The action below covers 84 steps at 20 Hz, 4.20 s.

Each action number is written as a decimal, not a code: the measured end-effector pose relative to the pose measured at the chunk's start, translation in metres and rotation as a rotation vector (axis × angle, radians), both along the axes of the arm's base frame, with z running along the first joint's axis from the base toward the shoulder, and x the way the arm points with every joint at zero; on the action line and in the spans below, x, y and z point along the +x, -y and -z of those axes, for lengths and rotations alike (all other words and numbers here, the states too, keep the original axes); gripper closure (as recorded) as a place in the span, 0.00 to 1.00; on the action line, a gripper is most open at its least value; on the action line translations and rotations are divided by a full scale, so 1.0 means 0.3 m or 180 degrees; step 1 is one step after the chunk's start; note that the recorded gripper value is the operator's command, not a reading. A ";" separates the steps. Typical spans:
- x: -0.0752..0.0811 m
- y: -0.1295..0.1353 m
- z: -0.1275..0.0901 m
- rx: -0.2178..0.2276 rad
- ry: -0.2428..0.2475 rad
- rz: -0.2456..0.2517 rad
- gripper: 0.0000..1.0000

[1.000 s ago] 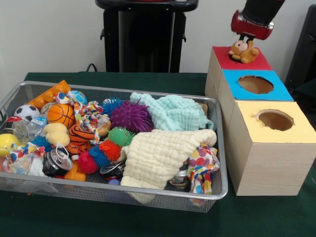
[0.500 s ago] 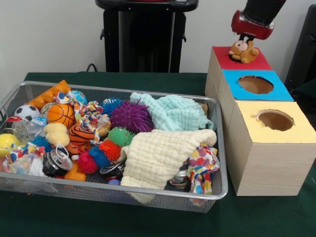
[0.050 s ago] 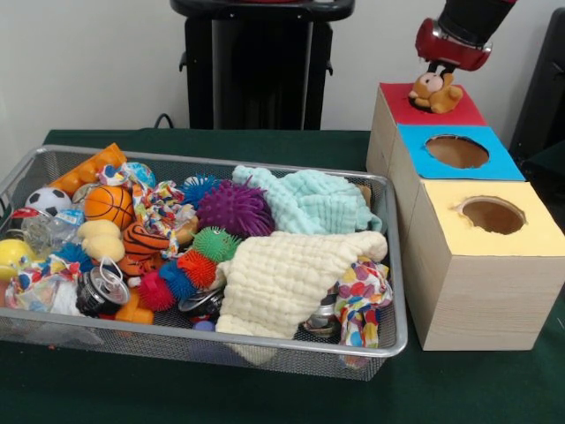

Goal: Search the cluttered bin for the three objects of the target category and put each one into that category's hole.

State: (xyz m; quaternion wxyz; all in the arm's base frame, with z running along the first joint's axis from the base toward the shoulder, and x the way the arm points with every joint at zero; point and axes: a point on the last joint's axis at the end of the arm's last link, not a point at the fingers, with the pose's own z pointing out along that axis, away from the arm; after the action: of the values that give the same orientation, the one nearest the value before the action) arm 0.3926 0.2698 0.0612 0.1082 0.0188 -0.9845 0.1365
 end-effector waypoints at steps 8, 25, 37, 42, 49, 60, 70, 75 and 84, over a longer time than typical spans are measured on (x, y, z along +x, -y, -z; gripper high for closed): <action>0.034 -0.012 -0.030 -0.0103 -0.0202 -0.0089 1.00; 0.046 -0.008 -0.032 -0.0115 -0.0296 -0.0104 1.00; 0.052 0.004 -0.036 -0.0037 -0.0308 -0.0012 1.00; 0.049 0.003 -0.036 -0.0036 -0.0287 -0.0024 1.00; 0.049 0.003 -0.038 -0.0035 -0.0300 -0.0012 1.00; 0.168 0.034 -0.161 -0.0005 -0.0576 0.0297 1.00; 0.318 -0.009 -0.266 0.0250 -0.0063 0.0391 1.00; 0.362 -0.015 -0.262 0.0301 0.0216 0.0363 1.00; 0.357 -0.007 -0.217 0.0262 0.0209 0.0351 1.00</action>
State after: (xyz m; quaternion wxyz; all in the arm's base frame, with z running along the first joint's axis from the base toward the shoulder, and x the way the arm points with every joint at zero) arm 0.4997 0.2719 0.1261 0.0822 -0.0355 -0.9919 0.0904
